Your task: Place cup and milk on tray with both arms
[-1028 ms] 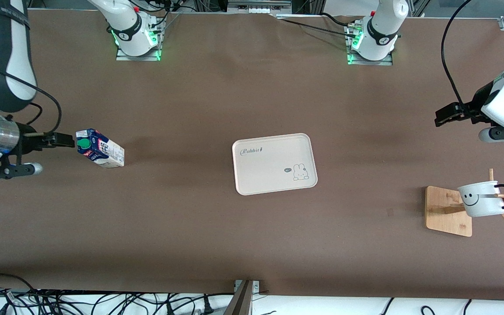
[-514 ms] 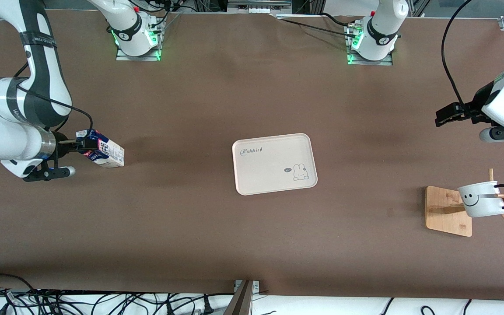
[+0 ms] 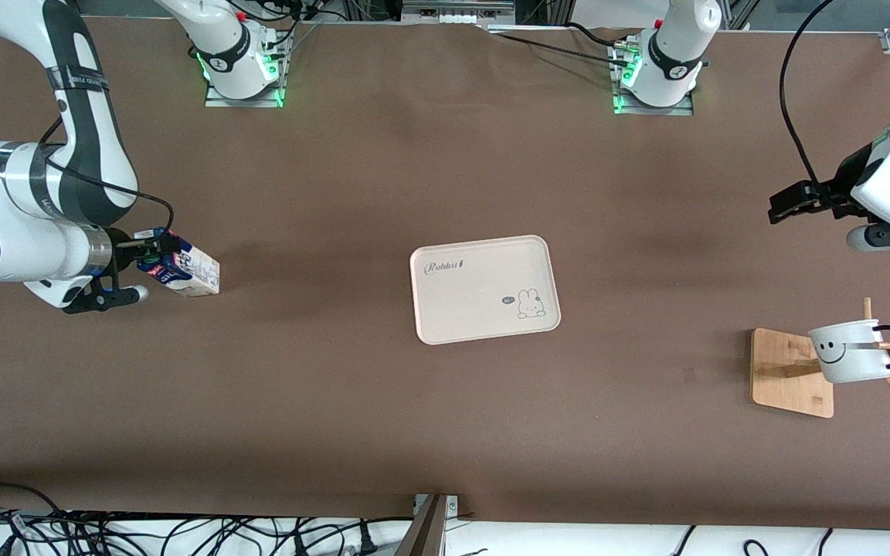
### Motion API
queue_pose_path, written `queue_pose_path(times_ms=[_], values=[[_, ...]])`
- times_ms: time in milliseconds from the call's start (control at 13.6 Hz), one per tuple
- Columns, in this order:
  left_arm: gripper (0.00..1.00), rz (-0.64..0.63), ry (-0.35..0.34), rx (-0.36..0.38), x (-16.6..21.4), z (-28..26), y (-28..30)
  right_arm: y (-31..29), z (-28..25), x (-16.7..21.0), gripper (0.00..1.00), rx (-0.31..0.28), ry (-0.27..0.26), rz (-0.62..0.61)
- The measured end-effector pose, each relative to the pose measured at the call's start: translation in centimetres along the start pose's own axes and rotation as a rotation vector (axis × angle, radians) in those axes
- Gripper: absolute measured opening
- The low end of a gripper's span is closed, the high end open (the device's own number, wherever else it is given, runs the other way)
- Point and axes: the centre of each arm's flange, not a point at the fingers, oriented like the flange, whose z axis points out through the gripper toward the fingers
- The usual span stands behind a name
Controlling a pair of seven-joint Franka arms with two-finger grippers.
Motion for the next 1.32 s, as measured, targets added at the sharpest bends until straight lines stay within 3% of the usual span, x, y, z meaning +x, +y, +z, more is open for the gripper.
queue_pose_path(times_ms=[441, 661, 955, 1322], values=[[1.0, -0.005, 0.018, -0.003, 0.8, -0.6, -0.2, 0.7, 0.7, -0.4, 1.0, 0.006, -0.013, 0.012], [1.0, -0.003, -0.016, -0.001, 2.4, 1.6, 0.0, 1.0, 0.7, -0.5, 0.96, 0.008, -0.012, 0.015], [1.0, -0.003, -0.026, -0.002, 4.6, 3.1, 0.3, 1.0, 1.6, -0.8, 0.49, 0.013, -0.03, 0.004], [1.0, -0.008, -0.015, -0.003, 4.7, 2.6, -0.1, 1.0, 0.4, -0.9, 0.47, 0.008, 0.001, -0.002]])
